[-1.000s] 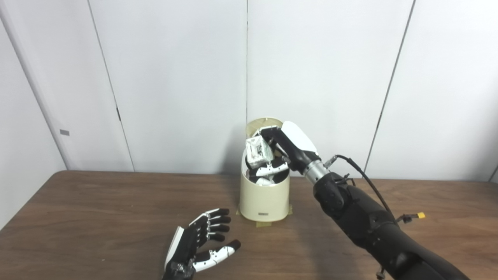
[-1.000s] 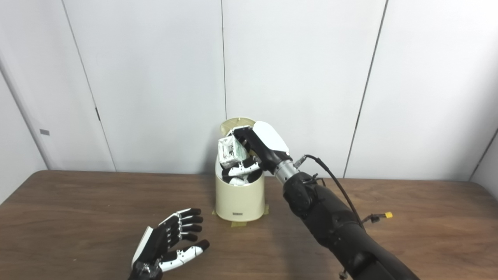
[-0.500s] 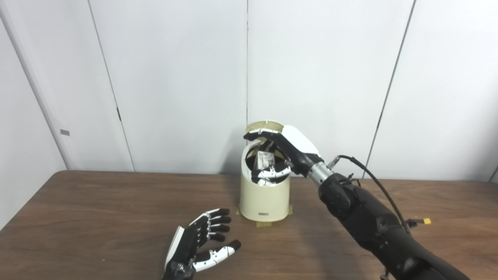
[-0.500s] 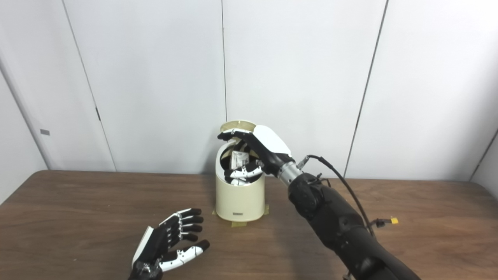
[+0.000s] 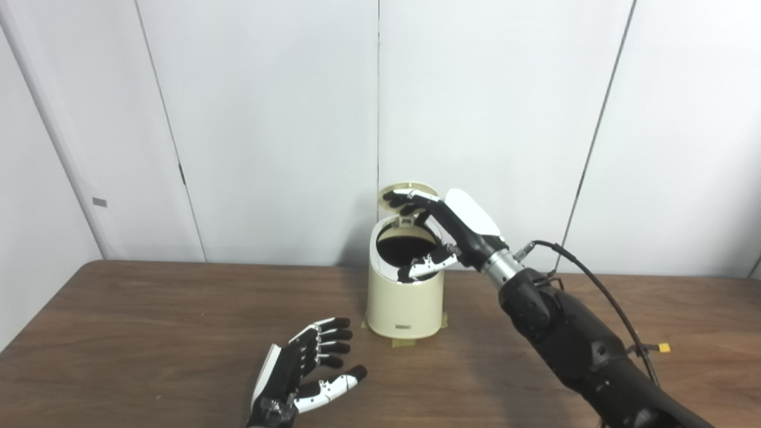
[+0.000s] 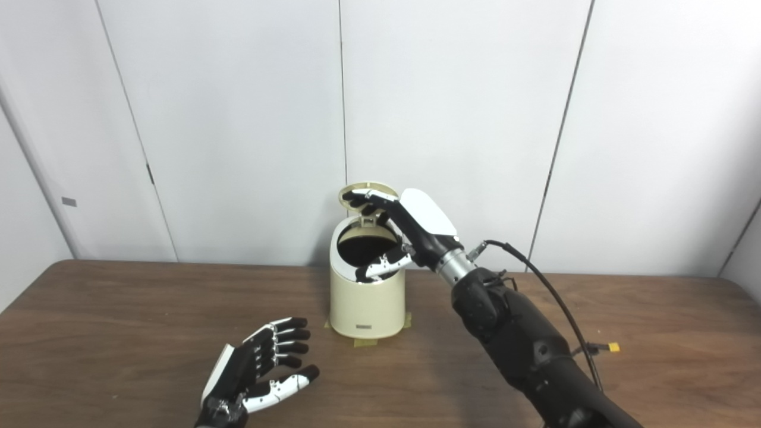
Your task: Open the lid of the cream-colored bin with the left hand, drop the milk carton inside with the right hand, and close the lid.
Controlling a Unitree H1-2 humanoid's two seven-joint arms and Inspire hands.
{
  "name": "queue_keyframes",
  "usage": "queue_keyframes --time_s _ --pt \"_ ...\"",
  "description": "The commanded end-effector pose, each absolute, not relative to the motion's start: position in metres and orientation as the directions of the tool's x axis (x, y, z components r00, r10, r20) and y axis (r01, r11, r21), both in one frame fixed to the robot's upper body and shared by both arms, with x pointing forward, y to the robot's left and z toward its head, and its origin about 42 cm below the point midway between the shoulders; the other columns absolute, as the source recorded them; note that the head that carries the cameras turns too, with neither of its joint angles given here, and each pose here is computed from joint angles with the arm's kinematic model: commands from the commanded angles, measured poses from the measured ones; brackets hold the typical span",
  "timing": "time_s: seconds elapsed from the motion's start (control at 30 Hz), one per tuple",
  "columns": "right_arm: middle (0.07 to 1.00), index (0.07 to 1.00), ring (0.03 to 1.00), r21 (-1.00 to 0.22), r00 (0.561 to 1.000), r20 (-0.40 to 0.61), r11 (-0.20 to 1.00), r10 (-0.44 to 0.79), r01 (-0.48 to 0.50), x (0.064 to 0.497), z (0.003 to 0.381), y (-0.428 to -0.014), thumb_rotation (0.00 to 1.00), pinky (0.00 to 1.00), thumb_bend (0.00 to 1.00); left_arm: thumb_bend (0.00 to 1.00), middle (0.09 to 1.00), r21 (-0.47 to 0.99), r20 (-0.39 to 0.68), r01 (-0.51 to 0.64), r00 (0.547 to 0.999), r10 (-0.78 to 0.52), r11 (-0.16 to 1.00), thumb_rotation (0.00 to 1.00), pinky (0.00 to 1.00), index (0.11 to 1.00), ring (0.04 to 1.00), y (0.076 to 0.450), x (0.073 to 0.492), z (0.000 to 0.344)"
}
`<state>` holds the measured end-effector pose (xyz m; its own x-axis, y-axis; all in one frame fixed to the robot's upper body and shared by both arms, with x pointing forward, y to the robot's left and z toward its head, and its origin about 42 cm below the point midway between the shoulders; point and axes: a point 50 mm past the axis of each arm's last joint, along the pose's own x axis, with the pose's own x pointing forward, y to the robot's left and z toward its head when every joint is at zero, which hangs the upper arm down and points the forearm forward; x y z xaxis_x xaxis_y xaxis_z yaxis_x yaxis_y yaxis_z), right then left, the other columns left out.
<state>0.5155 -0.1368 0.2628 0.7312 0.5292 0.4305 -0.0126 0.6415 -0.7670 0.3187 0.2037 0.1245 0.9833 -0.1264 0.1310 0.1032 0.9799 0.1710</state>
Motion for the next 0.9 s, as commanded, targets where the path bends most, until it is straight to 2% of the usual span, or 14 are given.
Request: queue_keyframes --time_s 0.0,0.17,0.33,0.4,0.57,0.67,0.77,0.87 --pt "0.748 0.777 0.698 -0.706 0.676 0.553 0.705 0.486 0.070 0.520 0.303 -0.142 0.03 0.58 0.90 0.68 0.731 0.179 0.211 0.107 0.967 -0.144 0.978 0.10 0.63 0.756 0.690 0.202 0.329 0.138" --pt "0.741 0.761 0.685 -0.626 0.646 0.632 0.773 0.428 0.101 0.510 0.312 -0.148 0.03 0.62 0.85 0.68 0.730 0.175 0.209 0.109 0.967 -0.145 0.978 0.11 0.62 0.756 0.687 0.202 0.329 0.137" --pt "0.728 0.730 0.650 -0.530 0.623 0.688 0.844 0.371 0.084 0.497 0.318 -0.154 0.00 0.51 0.83 0.68 0.728 0.182 0.209 0.105 0.967 -0.143 0.978 0.11 0.62 0.752 0.681 0.204 0.330 0.137" --pt "0.708 0.715 0.584 -0.466 0.640 0.687 0.885 0.344 0.024 0.492 0.316 -0.158 0.00 0.43 0.82 0.68 0.727 0.179 0.207 0.105 0.968 -0.141 0.978 0.11 0.62 0.752 0.681 0.204 0.330 0.137" --pt "0.705 0.730 0.523 -0.334 0.718 0.621 0.935 0.313 -0.119 0.474 0.307 -0.171 0.00 0.38 0.78 0.67 0.728 0.178 0.212 0.103 0.967 -0.140 0.979 0.08 0.63 0.753 0.685 0.206 0.331 0.139" --pt "0.713 0.741 0.537 -0.233 0.772 0.567 0.955 0.288 -0.185 0.460 0.298 -0.183 0.01 0.44 0.80 0.67 0.730 0.180 0.213 0.101 0.967 -0.140 0.978 0.08 0.64 0.754 0.690 0.207 0.331 0.139" --pt "0.720 0.771 0.558 -0.170 0.801 0.540 0.966 0.258 -0.196 0.444 0.284 -0.194 0.06 0.49 0.81 0.67 0.737 0.177 0.210 0.100 0.968 -0.137 0.979 0.08 0.65 0.757 0.700 0.208 0.331 0.140" --pt "0.730 0.807 0.583 -0.136 0.817 0.524 0.971 0.241 -0.199 0.432 0.271 -0.201 0.12 0.50 0.81 0.67 0.740 0.179 0.210 0.097 0.969 -0.134 0.979 0.08 0.65 0.756 0.704 0.210 0.331 0.141"
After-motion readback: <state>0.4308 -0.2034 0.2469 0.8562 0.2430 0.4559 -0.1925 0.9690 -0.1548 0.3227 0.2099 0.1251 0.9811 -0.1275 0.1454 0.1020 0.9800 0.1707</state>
